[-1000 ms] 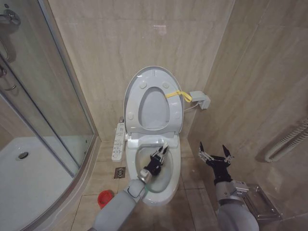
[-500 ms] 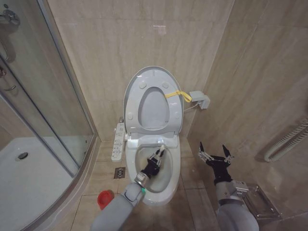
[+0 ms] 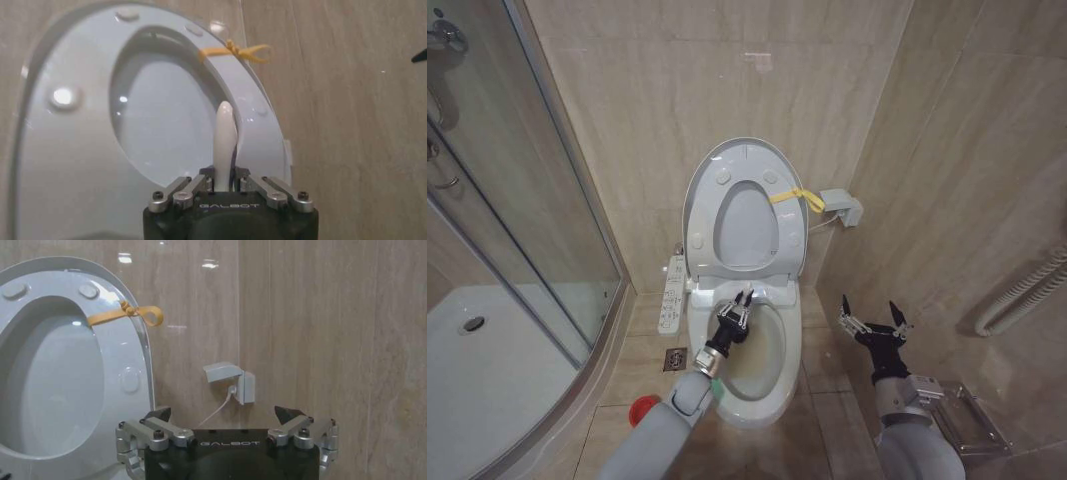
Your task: Open the toilet lid, clean the toilet bowl with a toilet brush, close the toilet lid, and flush.
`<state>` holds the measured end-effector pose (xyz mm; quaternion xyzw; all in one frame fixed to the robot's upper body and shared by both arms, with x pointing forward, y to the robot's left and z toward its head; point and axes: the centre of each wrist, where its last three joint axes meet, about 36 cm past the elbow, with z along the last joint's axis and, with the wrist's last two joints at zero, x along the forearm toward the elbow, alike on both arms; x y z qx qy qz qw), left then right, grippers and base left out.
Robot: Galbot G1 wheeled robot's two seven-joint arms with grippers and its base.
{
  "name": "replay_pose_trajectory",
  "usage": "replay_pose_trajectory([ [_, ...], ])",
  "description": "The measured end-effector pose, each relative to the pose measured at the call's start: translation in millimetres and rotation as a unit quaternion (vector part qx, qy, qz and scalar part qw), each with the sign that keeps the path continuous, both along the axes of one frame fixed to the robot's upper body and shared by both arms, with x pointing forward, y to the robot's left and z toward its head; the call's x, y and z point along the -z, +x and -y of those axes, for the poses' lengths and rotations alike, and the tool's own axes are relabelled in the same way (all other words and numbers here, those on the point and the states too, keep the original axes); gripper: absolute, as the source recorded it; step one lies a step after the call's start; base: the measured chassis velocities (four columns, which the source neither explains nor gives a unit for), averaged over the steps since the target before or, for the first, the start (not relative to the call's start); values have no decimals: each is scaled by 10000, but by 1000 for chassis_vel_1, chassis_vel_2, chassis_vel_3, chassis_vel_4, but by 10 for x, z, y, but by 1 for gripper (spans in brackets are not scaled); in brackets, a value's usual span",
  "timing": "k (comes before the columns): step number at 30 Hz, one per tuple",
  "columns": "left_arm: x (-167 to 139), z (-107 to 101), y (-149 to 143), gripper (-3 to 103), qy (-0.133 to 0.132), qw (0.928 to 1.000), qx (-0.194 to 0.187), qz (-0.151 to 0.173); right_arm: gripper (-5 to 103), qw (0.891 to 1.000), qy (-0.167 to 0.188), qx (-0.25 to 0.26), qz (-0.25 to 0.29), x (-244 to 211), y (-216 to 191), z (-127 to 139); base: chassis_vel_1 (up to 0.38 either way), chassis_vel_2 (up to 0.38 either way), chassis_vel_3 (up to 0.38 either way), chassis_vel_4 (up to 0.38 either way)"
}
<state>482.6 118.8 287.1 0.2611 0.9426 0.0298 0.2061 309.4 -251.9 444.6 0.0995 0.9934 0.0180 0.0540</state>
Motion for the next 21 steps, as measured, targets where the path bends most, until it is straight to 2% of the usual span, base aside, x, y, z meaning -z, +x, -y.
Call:
replay_pose_trajectory([
  [7,-274,-88,-236,19,-188,9997,-57,146,100,10000,0,0,0,0,0,0,0,0,0,0],
  [16,-409,-58,-461,19,-447,9990,15,54,100,10000,0,0,0,0,0,0,0,0,0,0],
  [21,-485,-74,-539,19,-484,9988,40,76,100,10000,0,0,0,0,0,0,0,0,0,0],
])
